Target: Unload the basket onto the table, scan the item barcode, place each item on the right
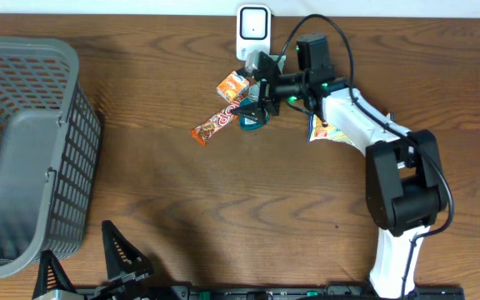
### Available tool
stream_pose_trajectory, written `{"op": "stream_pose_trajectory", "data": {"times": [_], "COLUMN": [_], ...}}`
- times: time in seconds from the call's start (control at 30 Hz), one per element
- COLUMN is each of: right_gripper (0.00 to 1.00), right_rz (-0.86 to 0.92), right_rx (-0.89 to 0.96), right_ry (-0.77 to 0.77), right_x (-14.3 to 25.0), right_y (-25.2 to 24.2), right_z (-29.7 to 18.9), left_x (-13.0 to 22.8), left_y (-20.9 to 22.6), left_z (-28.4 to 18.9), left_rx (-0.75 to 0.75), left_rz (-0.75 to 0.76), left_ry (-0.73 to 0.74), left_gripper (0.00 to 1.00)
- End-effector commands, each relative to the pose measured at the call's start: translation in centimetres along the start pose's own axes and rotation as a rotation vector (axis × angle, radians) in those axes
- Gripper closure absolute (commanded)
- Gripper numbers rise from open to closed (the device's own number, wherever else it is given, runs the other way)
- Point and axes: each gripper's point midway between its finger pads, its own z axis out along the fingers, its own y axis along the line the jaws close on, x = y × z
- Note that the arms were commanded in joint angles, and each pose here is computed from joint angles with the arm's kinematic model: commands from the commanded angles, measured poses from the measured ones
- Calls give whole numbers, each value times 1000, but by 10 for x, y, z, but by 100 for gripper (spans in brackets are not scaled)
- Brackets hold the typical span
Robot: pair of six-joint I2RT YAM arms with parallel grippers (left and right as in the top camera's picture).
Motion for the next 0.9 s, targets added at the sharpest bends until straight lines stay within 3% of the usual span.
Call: {"op": "stream_pose_trajectory", "data": {"times": [0.0,0.17,0.3,0.4,0.57,0.77,0.87], "right_gripper": [1,1,10,37,72,99,99], "right_rz": [51,57,91,118,208,318,392], "right_rx": [5,5,1,-1,12,64,74], "right_ry": [27,32,40,46,102,162,152], "right_x": [17,20,27,32,48,62,57], "right_y": [-4,-4,-4,-5,-3,-7,-8], "right_z": [8,9,11,13,13,10,9], "left_x": [2,2,2,2,2,2,2], "left_y": [-1,-1,-1,-1,-1,-1,-1], "left_z": [0,0,0,0,0,0,0], "left_rx": [6,-2,-3,-3,-3,-3,-3], "left_rz": [9,10,10,10,10,9,9], "left_ry": [4,1,0,0,0,0,0], "left_gripper": [2,2,2,2,2,2,2]}}
